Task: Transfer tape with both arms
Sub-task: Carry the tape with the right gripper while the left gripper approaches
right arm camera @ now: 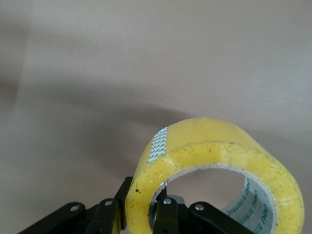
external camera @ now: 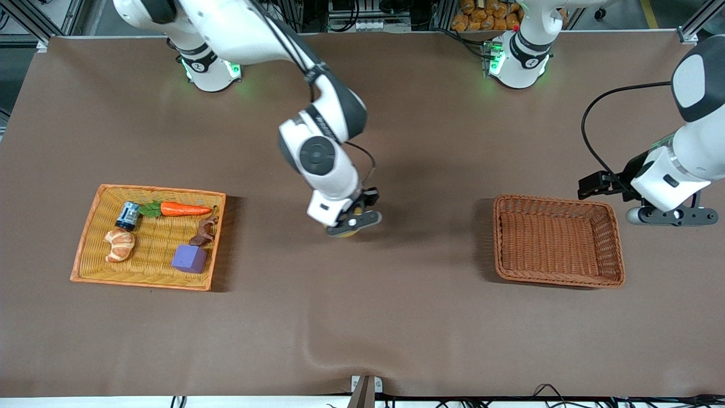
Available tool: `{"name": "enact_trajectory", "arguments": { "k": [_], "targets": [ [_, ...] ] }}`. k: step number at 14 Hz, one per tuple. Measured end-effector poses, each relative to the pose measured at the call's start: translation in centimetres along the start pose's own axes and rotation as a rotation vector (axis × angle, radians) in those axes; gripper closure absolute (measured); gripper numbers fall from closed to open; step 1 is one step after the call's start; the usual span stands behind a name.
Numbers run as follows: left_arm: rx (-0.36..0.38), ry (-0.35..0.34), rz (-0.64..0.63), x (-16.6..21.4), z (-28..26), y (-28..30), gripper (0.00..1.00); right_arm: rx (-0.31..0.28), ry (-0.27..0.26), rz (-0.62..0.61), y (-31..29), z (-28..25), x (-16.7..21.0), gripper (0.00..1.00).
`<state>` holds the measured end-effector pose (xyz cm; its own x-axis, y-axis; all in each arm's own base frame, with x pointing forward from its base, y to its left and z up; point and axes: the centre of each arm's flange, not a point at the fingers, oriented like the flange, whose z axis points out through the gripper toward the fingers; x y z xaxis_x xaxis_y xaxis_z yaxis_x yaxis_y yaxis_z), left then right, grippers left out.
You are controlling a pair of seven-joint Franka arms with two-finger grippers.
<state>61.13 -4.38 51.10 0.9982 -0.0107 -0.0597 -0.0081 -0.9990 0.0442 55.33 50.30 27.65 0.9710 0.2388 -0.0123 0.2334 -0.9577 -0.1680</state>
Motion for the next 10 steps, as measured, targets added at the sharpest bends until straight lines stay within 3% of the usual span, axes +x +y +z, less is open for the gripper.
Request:
{"name": "enact_trajectory", "arguments": {
  "k": [3, 4, 7, 10],
  "targets": [
    [-0.002, -0.01, -0.066, 0.9, 2.6, 3.7, 0.0, -0.017, 0.009, 0.066, -1.3, 5.9, 0.0, 0.77],
    [-0.003, -0.006, -0.075, 1.1, 3.4, 5.3, 0.0, -0.021, 0.013, 0.085, -1.1, 6.5, 0.3, 0.71],
    [-0.005, 0.005, -0.078, 1.8, 5.6, 8.3, 0.0, -0.044, 0.004, 0.118, 0.1, 2.3, 1.8, 0.41],
    [-0.009, 0.014, -0.101, 2.5, 7.8, 10.0, 0.0, -0.076, 0.018, 0.157, 4.1, -8.2, 3.4, 0.11]
  ]
}}
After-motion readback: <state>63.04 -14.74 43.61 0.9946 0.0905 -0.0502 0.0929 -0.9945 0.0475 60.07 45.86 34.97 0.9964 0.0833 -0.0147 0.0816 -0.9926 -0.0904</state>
